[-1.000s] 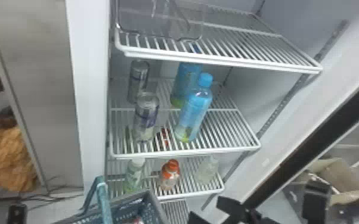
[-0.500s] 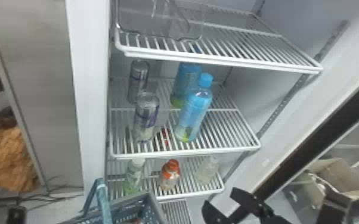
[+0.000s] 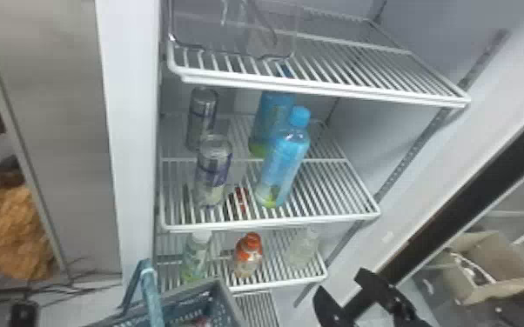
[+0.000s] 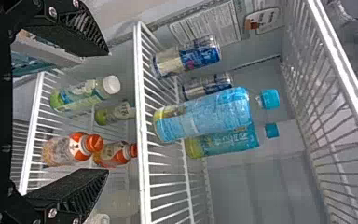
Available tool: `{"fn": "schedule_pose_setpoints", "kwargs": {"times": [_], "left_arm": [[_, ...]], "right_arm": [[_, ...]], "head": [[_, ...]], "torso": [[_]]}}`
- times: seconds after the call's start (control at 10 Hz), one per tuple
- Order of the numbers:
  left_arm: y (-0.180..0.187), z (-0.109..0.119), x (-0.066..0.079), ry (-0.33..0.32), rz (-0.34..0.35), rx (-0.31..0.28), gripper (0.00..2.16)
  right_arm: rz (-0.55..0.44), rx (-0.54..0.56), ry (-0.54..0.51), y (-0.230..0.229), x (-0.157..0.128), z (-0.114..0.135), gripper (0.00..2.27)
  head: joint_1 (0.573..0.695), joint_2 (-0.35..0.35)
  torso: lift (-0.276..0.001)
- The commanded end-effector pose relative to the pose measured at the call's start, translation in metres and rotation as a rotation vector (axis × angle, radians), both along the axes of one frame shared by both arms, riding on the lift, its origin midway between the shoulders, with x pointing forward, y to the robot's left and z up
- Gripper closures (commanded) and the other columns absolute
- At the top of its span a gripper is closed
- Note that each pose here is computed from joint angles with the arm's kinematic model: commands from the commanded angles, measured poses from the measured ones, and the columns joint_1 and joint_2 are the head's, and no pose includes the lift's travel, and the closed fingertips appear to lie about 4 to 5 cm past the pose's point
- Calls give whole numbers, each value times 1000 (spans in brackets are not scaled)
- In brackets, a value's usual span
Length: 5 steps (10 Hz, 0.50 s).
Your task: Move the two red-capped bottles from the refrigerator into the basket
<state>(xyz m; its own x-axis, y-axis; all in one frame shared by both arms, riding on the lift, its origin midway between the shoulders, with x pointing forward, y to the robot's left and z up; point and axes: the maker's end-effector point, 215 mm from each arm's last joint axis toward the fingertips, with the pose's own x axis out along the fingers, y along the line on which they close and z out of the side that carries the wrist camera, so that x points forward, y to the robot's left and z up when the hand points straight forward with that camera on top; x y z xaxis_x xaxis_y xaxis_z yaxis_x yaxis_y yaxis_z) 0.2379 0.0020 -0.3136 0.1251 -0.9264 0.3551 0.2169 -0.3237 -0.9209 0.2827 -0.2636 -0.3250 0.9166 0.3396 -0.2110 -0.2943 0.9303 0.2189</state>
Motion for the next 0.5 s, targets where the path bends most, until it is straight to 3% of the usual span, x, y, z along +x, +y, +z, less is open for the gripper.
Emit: {"fn": "schedule_pose_setpoints", "kwargs": {"times": [0.0,0.4], "left_arm": [[1,1,0,0,6,-8,1202],[5,3,6,-4,31,-15,1202]], "right_arm": [[-18,-31,-69,-8,1,11,137],[-77,-99,-167,-29,-5,15,142]], "head": [[695,-350],[695,-350]], "torso": [[0],[0]]}}
